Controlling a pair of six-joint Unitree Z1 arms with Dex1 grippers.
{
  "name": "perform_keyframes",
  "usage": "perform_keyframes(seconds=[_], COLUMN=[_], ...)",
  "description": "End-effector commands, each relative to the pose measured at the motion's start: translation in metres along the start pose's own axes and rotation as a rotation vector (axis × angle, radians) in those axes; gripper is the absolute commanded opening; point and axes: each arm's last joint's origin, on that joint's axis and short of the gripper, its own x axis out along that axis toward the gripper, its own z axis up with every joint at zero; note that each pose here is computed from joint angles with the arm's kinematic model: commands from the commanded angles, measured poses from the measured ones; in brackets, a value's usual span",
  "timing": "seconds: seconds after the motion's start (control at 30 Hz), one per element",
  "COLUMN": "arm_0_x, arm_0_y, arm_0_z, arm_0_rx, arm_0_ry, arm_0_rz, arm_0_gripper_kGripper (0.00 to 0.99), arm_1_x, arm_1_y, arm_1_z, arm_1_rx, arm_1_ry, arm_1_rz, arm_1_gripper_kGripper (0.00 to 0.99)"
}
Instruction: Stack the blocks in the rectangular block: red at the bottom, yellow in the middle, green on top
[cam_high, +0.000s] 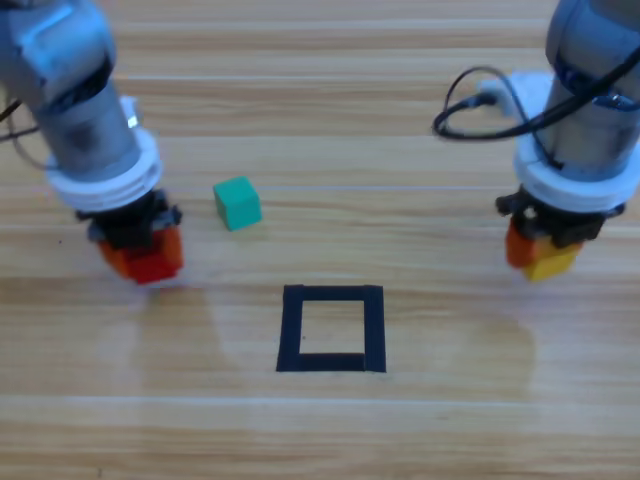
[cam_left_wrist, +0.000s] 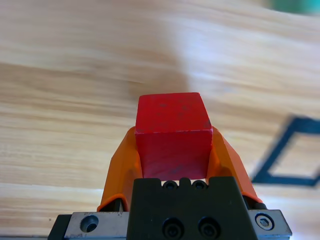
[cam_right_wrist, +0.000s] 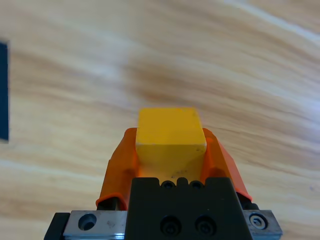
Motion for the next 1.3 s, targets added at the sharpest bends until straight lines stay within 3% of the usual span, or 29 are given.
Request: perform_keyframes(seconds=[0.03,0.27,0.5,0.8,0.87,0.93,1.3], arm_0_x=[0.021,0.030,0.031,0.049,0.051,0.050,0.048], arm_0_y=[-0.074,-0.108,-0.144,-0.160,-0.164,-0.167,-0.180], arm_0_z=[-0.045,-0.067,-0.074,-0.074,-0.073,-0.073,-0.080], arm_0_rx=[0.285,0.404,0.393,0.282,0.262,0.235,0.219], arm_0_ry=[0.067,0.110,0.112,0.131,0.128,0.121,0.098], arm_0_rz=[0.039,0.047,0.082,0.123,0.122,0.118,0.096], arm_0_gripper_kGripper=[0.000,0.000,0.000,0.000,0.000,0.000,0.000], arm_1_x=[-0.031,-0.014,0.006,0.012,0.012,0.012,0.011], arm_1_y=[-0.005,0.006,0.012,0.014,0.013,0.013,0.013], arm_1_z=[-0.014,-0.011,-0.003,-0.001,-0.001,-0.002,-0.003], arm_1_rx=[0.060,0.045,0.039,0.076,0.088,0.092,0.103], arm_1_ry=[-0.097,-0.007,0.029,0.047,0.048,0.049,0.046], arm_1_rz=[-0.020,0.076,0.052,0.058,0.055,0.053,0.051], arm_1_gripper_kGripper=[0.000,0.000,0.000,0.000,0.000,0.080,0.080])
